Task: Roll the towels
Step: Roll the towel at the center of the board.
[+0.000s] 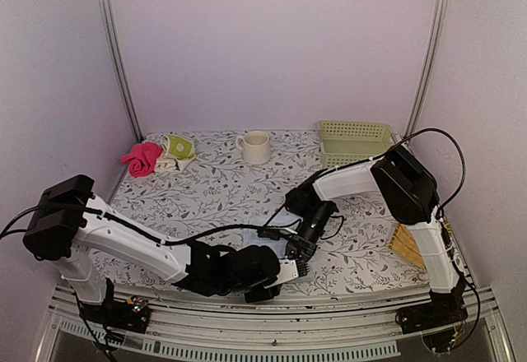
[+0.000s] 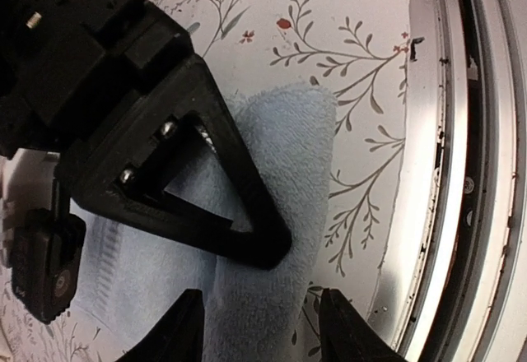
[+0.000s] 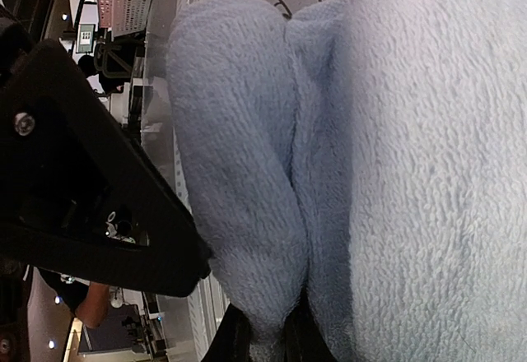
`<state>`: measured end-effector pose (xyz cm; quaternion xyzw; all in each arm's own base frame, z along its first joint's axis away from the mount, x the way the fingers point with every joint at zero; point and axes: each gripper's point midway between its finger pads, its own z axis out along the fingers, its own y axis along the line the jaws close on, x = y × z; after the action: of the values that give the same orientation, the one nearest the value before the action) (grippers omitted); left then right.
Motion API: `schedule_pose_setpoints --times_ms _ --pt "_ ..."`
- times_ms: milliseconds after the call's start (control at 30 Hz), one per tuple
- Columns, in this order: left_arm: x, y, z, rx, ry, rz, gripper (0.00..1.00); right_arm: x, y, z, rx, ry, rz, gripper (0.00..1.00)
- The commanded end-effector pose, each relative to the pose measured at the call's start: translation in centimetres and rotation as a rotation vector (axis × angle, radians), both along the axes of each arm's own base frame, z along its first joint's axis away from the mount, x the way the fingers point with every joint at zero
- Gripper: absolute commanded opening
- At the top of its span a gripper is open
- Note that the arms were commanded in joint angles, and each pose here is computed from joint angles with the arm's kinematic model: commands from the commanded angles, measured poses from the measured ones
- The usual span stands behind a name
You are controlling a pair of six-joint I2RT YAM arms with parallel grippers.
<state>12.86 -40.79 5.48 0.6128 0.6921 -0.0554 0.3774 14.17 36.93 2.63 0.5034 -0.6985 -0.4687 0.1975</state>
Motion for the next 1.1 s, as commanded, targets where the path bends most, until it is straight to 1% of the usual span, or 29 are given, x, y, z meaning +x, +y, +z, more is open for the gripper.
schedule_pose_setpoints --times_ms 0,133,167,233,300,367,433,467,533,633,700,800,867,933,1000,1067 --pt "0.0 0.1 -1.8 0.102 -0.013 -0.041 0.49 -0.4 -1.7 -3.4 -0.105 -0.031 0.045 0.05" --pt "0.2 0.2 -3.1 0.142 -0.019 -0.037 0.46 -0.4 -1.6 -3.1 -0.098 -0.035 0.044 0.05" --pt "0.3 0.2 -3.4 0.149 -0.022 -0.034 0.44 -0.3 -1.5 -3.0 -0.095 -0.036 0.044 0.05" --pt "0.4 0.2 -3.8 0.158 -0.025 -0.032 0.35 -0.2 -1.4 -2.5 -0.084 -0.039 0.043 0.07" --pt "0.5 0.2 -4.2 0.172 -0.028 -0.028 0.27 0.0 -1.1 -1.4 -0.058 -0.061 0.046 0.13" --pt "0.6 0.3 -4.4 0.186 -0.021 -0.025 0.19 0.4 -0.8 0.8 -0.011 -0.106 0.05 0.21" --pt "0.4 0.4 -4.5 0.19 0.02 -0.023 0.13 1.3 -1.0 2.9 0.029 -0.168 0.044 0.33" --pt "0.2 0.4 -4.4 0.185 0.051 -0.025 0.12 2.0 -1.1 4.3 0.05 -0.208 0.031 0.37" --pt "-0.5 0.1 -4.2 0.169 0.14 -0.033 0.11 4.1 -1.9 7.5 0.097 -0.291 -0.022 0.41" --pt "-1.3 0.0 -5.0 0.178 0.324 -0.013 0.1 7.9 -3.5 13.6 0.186 -0.434 -0.147 0.41" --pt "-1.6 0.0 -5.8 0.175 0.489 0.019 0.08 9.8 -4.9 16.9 0.238 -0.555 -0.224 0.41" --pt "-1.4 0.1 -7.6 0.143 0.776 0.098 0.07 10.9 -6.6 20.4 0.316 -0.83 -0.307 0.41" --pt "-1.8 -0.2 -7.8 0.107 0.918 0.102 0.07 10.8 -7.8 21.0 0.354 -0.971 -0.361 0.44" --pt "-2.1 -0.4 -8.2 0.102 1.026 0.107 0.07 10.6 -8.9 20.5 0.347 -1.049 -0.395 0.44" --pt "-2.2 -0.5 -8.5 0.106 1.124 0.121 0.06 9.7 -9.6 19.9 0.349 -1.074 -0.381 0.44" --pt "-2.0 -0.7 -8.4 0.085 1.22 0.141 0.06 8.1 -10.0 18.7 0.361 -1.056 -0.327 0.45"
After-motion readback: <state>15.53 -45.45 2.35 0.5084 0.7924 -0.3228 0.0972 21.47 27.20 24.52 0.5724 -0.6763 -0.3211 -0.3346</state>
